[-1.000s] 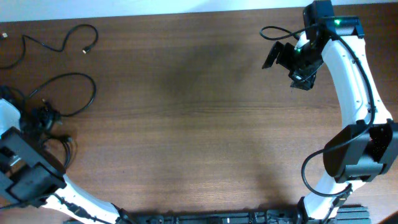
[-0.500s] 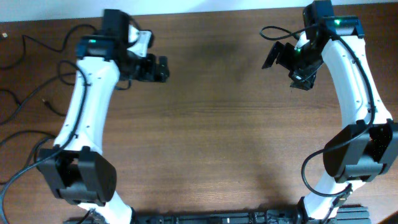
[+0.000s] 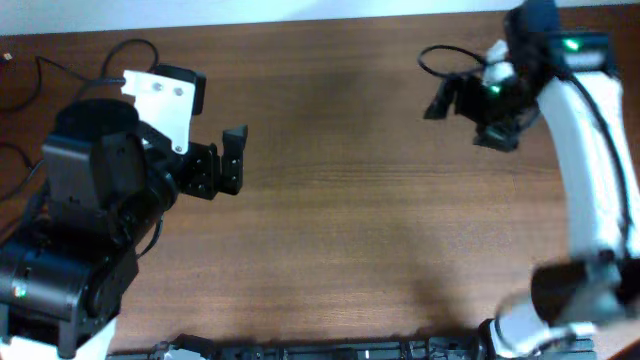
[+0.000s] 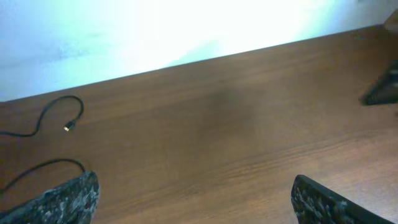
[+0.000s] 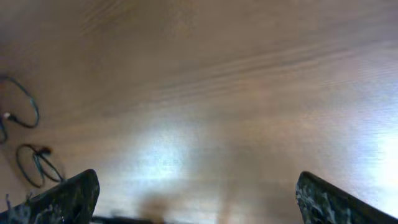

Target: Untangle cables

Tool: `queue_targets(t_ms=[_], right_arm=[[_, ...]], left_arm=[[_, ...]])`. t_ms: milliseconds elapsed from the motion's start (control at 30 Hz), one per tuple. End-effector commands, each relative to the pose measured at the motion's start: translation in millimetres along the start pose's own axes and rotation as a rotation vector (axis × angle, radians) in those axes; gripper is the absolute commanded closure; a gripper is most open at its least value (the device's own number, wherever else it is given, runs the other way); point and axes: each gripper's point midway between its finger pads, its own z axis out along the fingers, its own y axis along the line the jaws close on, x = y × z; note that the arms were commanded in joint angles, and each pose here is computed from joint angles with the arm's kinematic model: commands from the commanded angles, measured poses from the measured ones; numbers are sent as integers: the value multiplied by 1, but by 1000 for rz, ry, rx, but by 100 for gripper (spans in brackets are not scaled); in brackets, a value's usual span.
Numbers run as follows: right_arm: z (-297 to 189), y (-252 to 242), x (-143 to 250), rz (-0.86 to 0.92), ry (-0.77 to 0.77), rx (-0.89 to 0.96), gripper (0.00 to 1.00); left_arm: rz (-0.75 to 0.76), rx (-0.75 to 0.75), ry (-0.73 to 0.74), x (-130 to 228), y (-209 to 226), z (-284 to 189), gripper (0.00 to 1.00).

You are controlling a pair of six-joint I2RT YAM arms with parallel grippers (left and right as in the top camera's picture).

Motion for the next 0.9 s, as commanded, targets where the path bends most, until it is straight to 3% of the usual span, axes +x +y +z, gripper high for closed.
queue_targets(t_ms=[0,200,333,400,500,767,867], right_arm=[[-88,-14,36,-113,-271,129,2],[-185,-15,141,-355,-618,66,2],[-196,-75,180,-319,-807,115,2],[-187,-78,197,-341,-792,54,1],[-186,-79,198,-340,-785,60,2],[-174,-86,194,-336,-766,105,2],[-147,-94,162,-328,-923,145,2]], left_arm=[[-11,-12,-7,-1,2,-2,1],[-11,-13,49,12,2,-2,1],[-12,-14,195,48,3,-6,1],[-13,-15,285,69,3,-11,1],[-13,-16,370,89,3,-18,1],[-13,-16,389,93,3,-19,1],[-13,-16,389,93,3,-19,1]])
